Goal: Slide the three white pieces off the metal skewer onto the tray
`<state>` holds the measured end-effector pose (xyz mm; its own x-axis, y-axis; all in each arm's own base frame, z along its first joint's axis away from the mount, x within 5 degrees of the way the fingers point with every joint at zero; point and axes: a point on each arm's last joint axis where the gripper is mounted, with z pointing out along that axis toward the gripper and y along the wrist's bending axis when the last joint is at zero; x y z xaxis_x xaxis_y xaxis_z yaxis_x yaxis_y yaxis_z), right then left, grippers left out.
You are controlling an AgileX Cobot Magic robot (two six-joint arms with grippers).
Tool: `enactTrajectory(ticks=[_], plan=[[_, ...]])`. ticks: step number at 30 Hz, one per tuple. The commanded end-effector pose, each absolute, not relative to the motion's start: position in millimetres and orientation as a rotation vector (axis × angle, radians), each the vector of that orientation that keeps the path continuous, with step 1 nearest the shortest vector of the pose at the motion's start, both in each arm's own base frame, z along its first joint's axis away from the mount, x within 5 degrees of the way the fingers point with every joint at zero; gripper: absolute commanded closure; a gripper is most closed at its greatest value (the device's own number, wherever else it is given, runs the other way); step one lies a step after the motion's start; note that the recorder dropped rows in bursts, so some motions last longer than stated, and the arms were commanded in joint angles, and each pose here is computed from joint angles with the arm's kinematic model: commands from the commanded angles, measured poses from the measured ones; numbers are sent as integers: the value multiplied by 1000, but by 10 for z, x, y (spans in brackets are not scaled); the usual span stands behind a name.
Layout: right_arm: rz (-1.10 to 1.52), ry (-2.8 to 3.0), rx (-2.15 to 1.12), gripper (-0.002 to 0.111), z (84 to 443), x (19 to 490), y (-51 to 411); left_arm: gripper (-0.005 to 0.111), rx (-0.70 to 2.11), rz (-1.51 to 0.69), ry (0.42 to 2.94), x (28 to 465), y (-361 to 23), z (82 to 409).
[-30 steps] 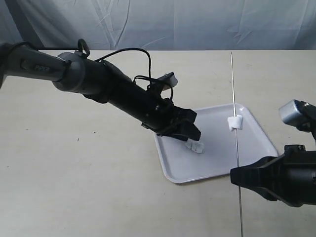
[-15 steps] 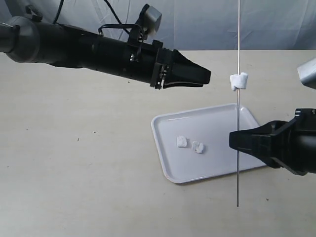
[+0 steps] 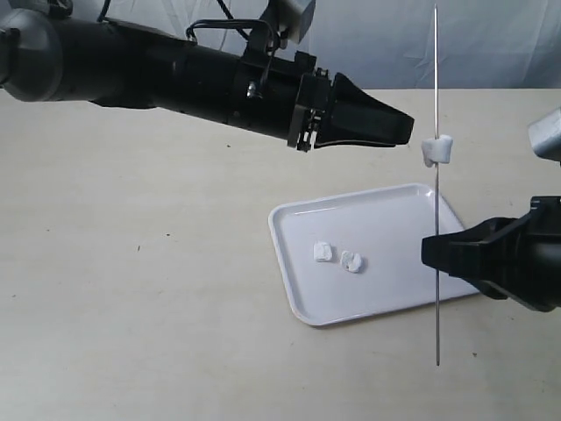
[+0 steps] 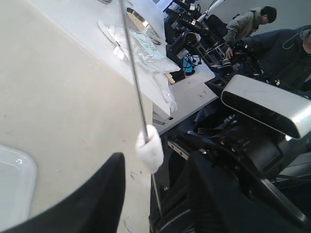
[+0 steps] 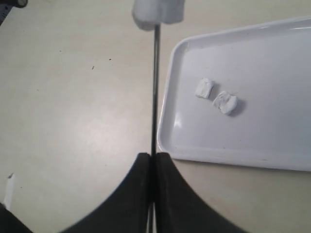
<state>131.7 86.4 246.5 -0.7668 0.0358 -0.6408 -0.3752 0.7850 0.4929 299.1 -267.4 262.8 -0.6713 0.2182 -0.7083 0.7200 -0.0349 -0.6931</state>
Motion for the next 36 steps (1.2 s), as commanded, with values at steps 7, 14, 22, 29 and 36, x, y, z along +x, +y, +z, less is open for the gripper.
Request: enactTrajectory(ticks=[7, 14, 22, 29, 36], plan=[[843, 2303, -208, 109, 2499, 1340, 866, 71, 1069, -1767, 1831, 2835, -2782, 2686], [872, 2312, -205, 109, 2501, 1326, 879, 71, 1070, -1767, 1823, 2837, -2790, 2676], [896, 2319, -202, 109, 2502, 1313, 890, 71, 1049, -1783, 1852, 2876, -2814, 2563], [933, 2296, -213, 109, 2524, 1309, 912, 71, 1004, -1804, 1821, 2912, -2833, 2548], [940, 2296, -209, 109, 2526, 1308, 914, 71, 995, -1807, 1811, 2924, -2839, 2536]])
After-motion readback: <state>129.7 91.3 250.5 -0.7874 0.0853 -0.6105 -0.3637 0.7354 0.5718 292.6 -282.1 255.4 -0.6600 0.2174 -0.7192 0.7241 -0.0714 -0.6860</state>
